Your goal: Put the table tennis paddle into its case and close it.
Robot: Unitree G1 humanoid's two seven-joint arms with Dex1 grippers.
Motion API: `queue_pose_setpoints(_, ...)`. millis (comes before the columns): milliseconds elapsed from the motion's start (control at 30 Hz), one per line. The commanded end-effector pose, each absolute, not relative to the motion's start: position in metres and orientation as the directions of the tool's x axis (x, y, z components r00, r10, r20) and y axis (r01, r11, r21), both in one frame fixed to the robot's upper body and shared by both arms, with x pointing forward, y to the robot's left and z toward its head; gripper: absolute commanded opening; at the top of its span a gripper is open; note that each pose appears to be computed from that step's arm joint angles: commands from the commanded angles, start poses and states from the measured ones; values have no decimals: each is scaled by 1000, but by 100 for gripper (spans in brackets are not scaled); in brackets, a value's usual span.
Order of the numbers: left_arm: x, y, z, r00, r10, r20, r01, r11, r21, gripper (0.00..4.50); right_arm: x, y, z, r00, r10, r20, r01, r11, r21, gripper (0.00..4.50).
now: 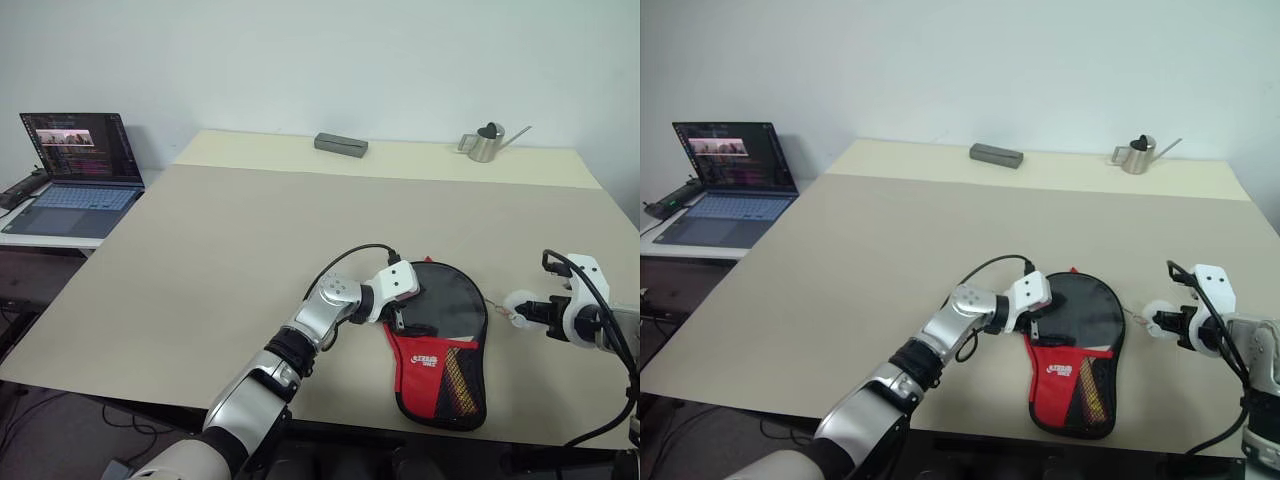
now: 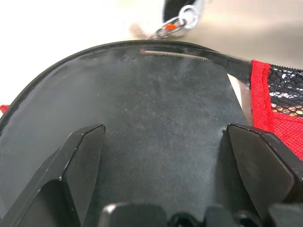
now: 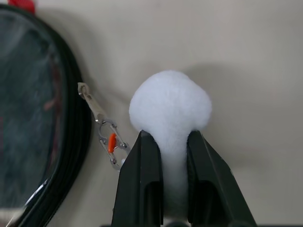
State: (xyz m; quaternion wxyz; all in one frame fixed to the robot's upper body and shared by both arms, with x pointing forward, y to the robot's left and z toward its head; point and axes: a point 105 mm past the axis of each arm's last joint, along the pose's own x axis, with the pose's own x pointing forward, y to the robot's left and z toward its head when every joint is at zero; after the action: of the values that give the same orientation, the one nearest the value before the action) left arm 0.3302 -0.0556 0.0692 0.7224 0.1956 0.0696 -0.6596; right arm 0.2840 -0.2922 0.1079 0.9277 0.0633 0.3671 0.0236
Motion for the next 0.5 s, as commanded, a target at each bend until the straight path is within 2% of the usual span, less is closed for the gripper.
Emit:
queue_pose_setpoints(33,307,-37,-1,39,-814,-580,999,11,52,450,268,-295,117,743,78,-665,9,992,127,18)
queue_pose_setpoints(267,305,-42,-1,29,-816,-577,999,2,47,450,235,-290,106,699,128,-704,-55,990,126,18)
queue_pose_setpoints(500,302,-46,-1,14,-819,-574,999,-12,42,450,197,-273,97,618,262,-741,-169,965,200,18)
